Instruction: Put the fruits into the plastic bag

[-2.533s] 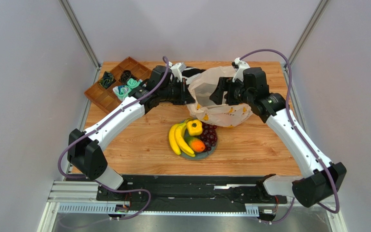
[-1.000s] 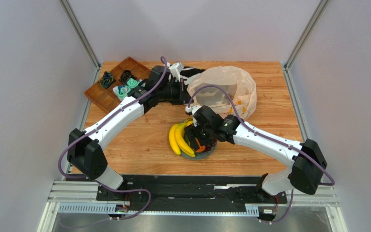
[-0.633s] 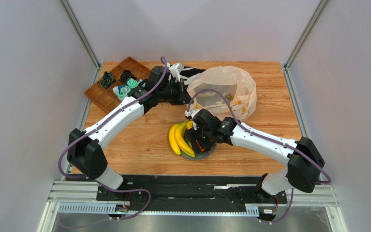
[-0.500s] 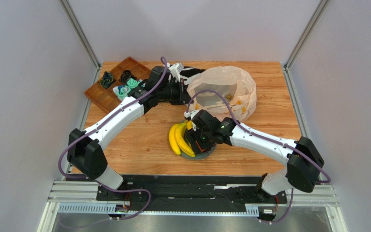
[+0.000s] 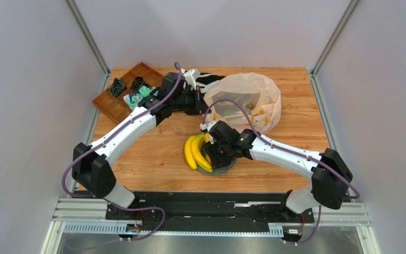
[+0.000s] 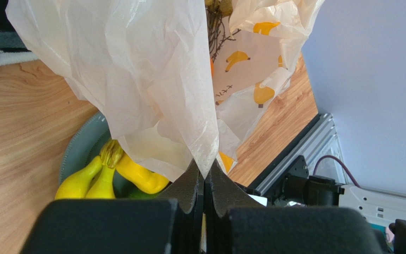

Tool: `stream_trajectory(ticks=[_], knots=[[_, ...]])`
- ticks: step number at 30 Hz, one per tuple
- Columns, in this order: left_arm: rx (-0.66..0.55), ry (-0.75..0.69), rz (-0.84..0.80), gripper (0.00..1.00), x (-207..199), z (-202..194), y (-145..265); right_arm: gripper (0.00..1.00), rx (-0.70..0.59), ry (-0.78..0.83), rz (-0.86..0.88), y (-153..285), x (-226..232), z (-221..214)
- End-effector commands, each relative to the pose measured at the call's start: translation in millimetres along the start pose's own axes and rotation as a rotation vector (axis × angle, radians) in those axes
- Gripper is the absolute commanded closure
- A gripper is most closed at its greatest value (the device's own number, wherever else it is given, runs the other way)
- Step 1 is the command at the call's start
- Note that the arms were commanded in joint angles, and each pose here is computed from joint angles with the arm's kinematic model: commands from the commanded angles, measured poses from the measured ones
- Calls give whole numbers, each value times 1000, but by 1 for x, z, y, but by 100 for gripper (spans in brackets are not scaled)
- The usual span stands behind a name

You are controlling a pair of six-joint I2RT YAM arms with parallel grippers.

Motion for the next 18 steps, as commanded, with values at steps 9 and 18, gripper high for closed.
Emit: stream_trajectory(ticks=[9,18], knots=[[-52,-10,-24,100,-10,8,16,75,-153,-11,-37,60,-1,25],[-46,-6,-26,100,-8,7,10,75,-251,10,-22,132,-3,29]])
Point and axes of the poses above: each gripper's point midway between its finger pads, its own y axis back along the fingers, its own x axis along the line the jaws close on, z = x × y, the point moved 3 cm from there along y, back along the fingers, and after that the axes turned 2 degrees about -y, right-handed, at the moved point
